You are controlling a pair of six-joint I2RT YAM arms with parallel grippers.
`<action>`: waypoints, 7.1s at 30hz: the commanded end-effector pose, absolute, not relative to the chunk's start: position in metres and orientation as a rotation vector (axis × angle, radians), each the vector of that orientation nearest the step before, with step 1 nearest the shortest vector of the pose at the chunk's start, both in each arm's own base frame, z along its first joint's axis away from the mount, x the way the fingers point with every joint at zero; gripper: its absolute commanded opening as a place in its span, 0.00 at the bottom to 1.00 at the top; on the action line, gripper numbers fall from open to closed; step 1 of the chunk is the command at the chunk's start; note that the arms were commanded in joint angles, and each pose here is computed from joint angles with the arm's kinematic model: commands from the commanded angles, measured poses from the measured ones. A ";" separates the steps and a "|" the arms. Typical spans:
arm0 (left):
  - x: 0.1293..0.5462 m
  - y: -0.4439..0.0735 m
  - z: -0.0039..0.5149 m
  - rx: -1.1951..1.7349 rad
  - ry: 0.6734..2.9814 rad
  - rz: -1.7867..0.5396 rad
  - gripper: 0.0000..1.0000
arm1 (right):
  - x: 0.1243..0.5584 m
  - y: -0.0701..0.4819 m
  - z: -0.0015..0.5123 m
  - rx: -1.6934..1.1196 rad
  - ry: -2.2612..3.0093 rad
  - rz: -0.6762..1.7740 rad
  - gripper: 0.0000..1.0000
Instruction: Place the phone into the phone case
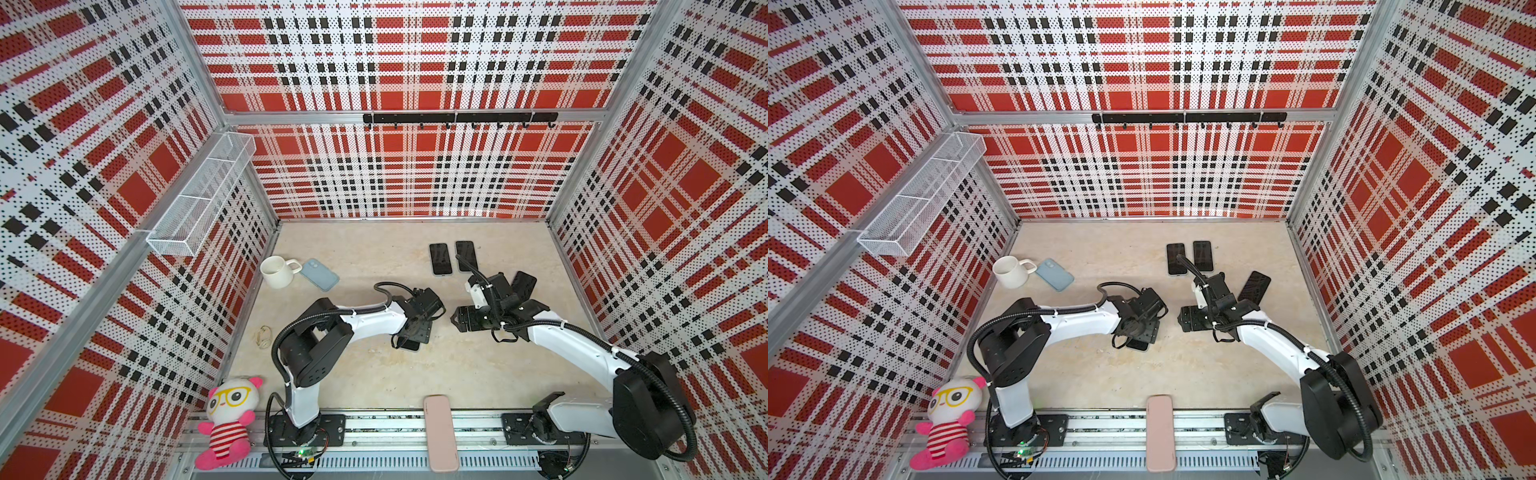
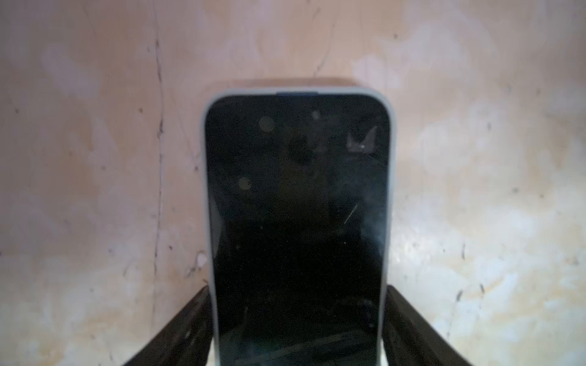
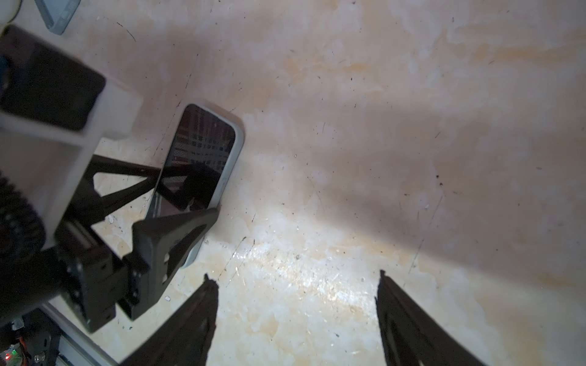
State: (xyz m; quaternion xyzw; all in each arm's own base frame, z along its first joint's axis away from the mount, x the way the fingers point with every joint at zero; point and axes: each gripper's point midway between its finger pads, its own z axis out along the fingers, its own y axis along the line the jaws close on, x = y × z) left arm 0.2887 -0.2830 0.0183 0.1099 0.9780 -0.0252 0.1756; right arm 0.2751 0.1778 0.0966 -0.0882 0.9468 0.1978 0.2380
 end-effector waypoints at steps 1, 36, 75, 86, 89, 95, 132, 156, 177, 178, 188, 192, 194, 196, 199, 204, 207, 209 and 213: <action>0.341 -0.271 0.019 0.267 2.740 -0.048 0.71 | 0.280 0.173 0.110 -0.230 2.538 0.529 0.80; 0.521 -0.307 0.099 0.174 2.500 -0.356 0.95 | 0.285 0.146 0.121 -0.111 2.482 0.458 0.80; 0.440 -0.026 0.015 0.012 2.864 0.222 0.40 | 0.285 0.130 0.133 -0.160 2.390 0.420 0.80; 0.417 -0.079 0.021 0.080 2.872 0.114 0.16 | 0.292 0.106 0.135 -0.085 2.356 0.313 0.82; 0.406 -0.106 0.031 0.087 2.866 0.004 0.12 | 0.294 0.099 0.136 -0.066 2.349 0.268 0.85; 0.376 -0.156 0.052 0.044 2.852 -0.164 0.08 | 0.297 0.085 0.138 -0.012 2.344 0.178 0.95; 0.283 -0.416 0.092 0.297 2.651 -0.768 0.78 | 0.315 -0.014 0.116 0.380 2.437 -0.027 1.00; 0.327 -0.229 0.124 -0.078 2.344 -0.652 0.96 | 0.402 -0.052 0.061 0.590 2.673 0.052 1.00; 0.327 -0.237 0.106 -0.097 2.395 -0.691 0.94 | 0.395 -0.054 0.000 0.674 2.795 -0.073 0.97; 0.326 -0.237 0.107 -0.100 2.394 -0.689 0.94 | 0.396 -0.052 -0.003 0.675 2.800 -0.057 0.95; 0.335 -0.251 0.120 -0.133 2.366 -0.739 0.94 | 0.390 -0.042 -0.009 0.645 2.806 -0.011 0.79; 0.341 -0.266 0.122 -0.116 2.366 -0.788 0.94 | 0.384 -0.034 -0.001 0.593 2.798 0.049 0.73; 0.346 -0.275 0.126 -0.105 2.357 -0.841 0.94 | 0.379 -0.029 0.005 0.550 2.796 0.078 0.70; 0.352 -0.280 0.131 -0.090 2.347 -0.887 0.94 | 0.376 -0.024 0.013 0.502 2.782 0.083 0.70; 0.362 -0.283 0.137 -0.073 2.343 -0.957 0.93 | 0.372 -0.002 0.028 0.343 2.755 0.130 0.66; 0.374 -0.275 0.144 -0.013 2.356 -1.085 0.91 | 0.366 0.049 0.046 0.031 2.729 0.273 0.62; 0.373 -0.267 0.151 0.040 2.344 -1.173 0.90 | 0.365 0.082 0.057 -0.199 2.681 0.351 0.56; 0.373 -0.259 0.153 0.055 2.347 -1.205 0.89 | 0.364 0.102 0.062 -0.332 2.648 0.400 0.51; 0.367 -0.249 0.153 0.071 2.353 -1.263 0.88 | 0.361 0.141 0.072 -0.641 2.547 0.430 0.48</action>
